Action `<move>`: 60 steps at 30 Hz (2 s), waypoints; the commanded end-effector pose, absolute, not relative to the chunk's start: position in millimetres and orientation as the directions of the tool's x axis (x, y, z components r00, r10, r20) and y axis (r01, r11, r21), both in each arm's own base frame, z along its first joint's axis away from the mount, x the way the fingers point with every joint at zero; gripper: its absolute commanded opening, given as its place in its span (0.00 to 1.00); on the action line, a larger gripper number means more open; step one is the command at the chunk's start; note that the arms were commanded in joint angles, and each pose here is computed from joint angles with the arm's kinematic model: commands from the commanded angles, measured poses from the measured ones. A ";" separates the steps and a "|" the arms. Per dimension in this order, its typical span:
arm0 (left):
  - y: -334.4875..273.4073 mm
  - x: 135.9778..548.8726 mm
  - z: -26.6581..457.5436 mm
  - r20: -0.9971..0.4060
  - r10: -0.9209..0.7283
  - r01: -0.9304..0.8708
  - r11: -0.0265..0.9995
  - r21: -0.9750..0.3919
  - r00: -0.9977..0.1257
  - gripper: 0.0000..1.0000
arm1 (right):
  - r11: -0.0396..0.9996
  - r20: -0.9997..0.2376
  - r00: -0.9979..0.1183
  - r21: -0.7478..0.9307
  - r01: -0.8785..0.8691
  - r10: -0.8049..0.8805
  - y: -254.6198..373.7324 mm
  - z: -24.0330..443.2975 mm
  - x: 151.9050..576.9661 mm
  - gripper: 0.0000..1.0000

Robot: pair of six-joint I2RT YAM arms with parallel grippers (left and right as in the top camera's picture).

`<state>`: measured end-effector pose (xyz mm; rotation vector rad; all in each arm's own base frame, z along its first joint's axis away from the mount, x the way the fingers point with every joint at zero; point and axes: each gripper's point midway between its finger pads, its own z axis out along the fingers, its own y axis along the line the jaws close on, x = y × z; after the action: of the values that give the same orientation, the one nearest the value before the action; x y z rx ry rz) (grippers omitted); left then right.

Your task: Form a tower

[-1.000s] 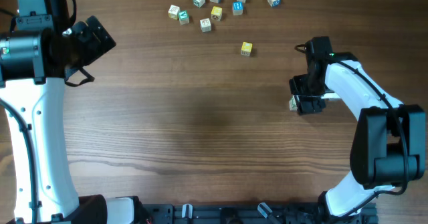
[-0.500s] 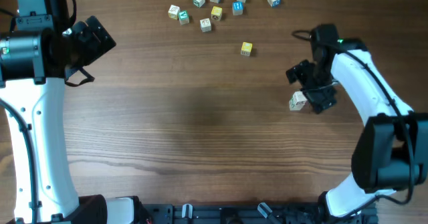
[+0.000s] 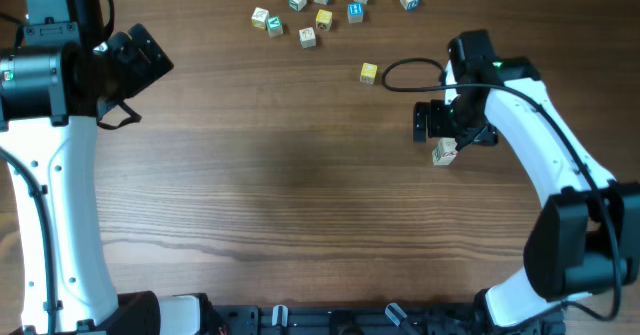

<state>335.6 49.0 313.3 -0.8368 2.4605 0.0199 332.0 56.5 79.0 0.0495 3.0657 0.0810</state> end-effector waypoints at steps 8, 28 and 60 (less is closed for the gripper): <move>52.0 334.9 312.7 -0.496 -0.566 -0.579 0.802 -0.147 -0.658 1.00 | 0.994 0.016 -0.996 -0.048 -0.093 -0.093 41.9 49.9 325.6 0.99; 52.0 334.9 312.7 -0.496 -0.566 -0.579 0.802 -0.147 -0.658 1.00 | 0.995 0.056 -0.994 0.020 -0.097 -0.098 53.0 24.1 319.6 0.87; 52.0 334.9 312.7 -0.496 -0.566 -0.579 0.802 -0.147 -0.658 1.00 | 0.993 0.048 -0.992 -0.008 -0.115 -0.114 46.7 18.6 320.5 0.85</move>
<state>335.6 49.0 313.3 -0.8368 2.4605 0.0199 322.9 49.1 24.8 -0.1723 3.1696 0.0033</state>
